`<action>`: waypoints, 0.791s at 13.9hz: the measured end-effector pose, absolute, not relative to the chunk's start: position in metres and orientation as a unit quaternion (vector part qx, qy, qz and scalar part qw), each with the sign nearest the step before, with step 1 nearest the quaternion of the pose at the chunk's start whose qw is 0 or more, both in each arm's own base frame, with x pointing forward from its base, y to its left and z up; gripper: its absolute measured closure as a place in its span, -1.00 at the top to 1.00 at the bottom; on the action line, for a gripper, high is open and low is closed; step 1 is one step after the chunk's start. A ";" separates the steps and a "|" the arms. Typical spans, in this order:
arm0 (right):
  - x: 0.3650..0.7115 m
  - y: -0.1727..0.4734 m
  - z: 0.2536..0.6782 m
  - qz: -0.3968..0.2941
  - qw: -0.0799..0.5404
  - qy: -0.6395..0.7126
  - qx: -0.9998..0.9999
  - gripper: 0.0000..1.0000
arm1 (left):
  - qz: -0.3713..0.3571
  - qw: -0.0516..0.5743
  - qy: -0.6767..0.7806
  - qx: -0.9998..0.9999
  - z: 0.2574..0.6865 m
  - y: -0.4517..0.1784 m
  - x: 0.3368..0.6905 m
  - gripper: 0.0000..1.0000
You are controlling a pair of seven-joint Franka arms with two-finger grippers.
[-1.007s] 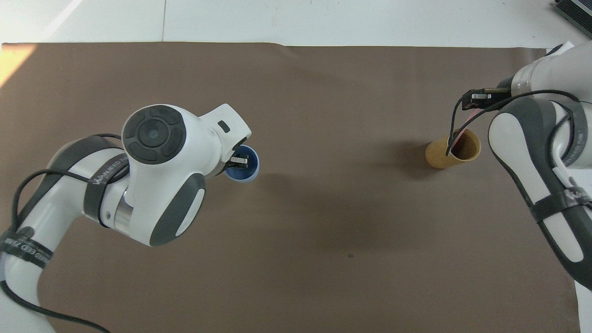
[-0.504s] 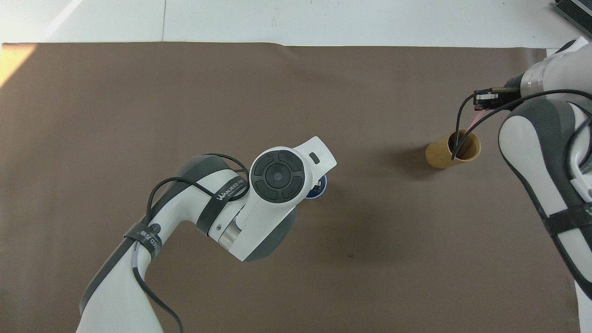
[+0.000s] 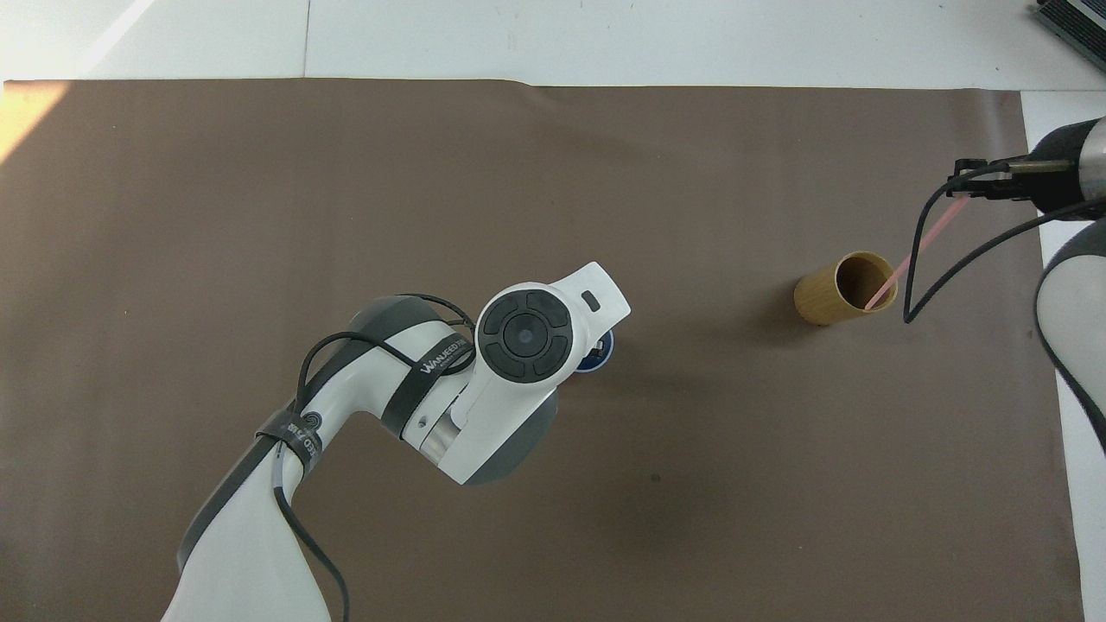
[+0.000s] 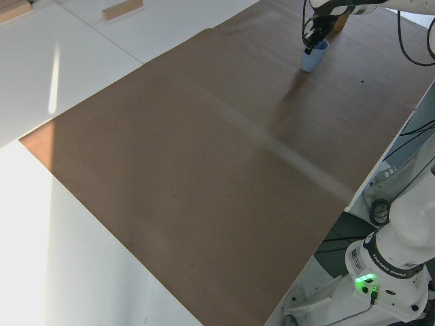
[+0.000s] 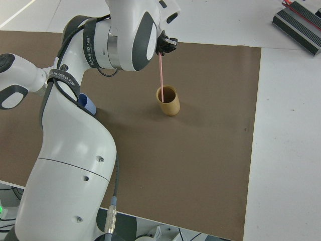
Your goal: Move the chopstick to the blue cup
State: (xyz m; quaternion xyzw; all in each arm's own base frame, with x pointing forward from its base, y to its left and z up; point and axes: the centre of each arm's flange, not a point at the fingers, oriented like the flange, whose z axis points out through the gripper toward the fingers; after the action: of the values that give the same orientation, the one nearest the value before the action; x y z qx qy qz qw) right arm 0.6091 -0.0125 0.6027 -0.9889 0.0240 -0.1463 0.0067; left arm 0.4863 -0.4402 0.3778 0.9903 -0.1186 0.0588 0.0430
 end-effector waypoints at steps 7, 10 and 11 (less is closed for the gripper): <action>0.584 0.070 0.650 -0.251 0.048 -0.034 -0.966 -0.82 | 0.065 0.043 -0.076 0.994 0.396 -0.428 0.500 -0.02; 0.558 0.115 0.633 -0.292 0.062 -0.069 -0.952 -0.82 | 0.075 0.043 -0.044 0.995 0.452 -0.391 0.520 0.66; 0.546 0.130 0.630 -0.296 0.069 -0.077 -0.949 -0.82 | 0.083 0.045 -0.034 0.995 0.473 -0.370 0.528 0.92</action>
State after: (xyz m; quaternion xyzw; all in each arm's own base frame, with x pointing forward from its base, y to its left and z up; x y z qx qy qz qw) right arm 0.5461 0.1296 0.6305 -0.9495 -0.0769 -0.2964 0.0687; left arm 0.5283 -0.3700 0.4730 0.9950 -0.0344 0.0827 0.0451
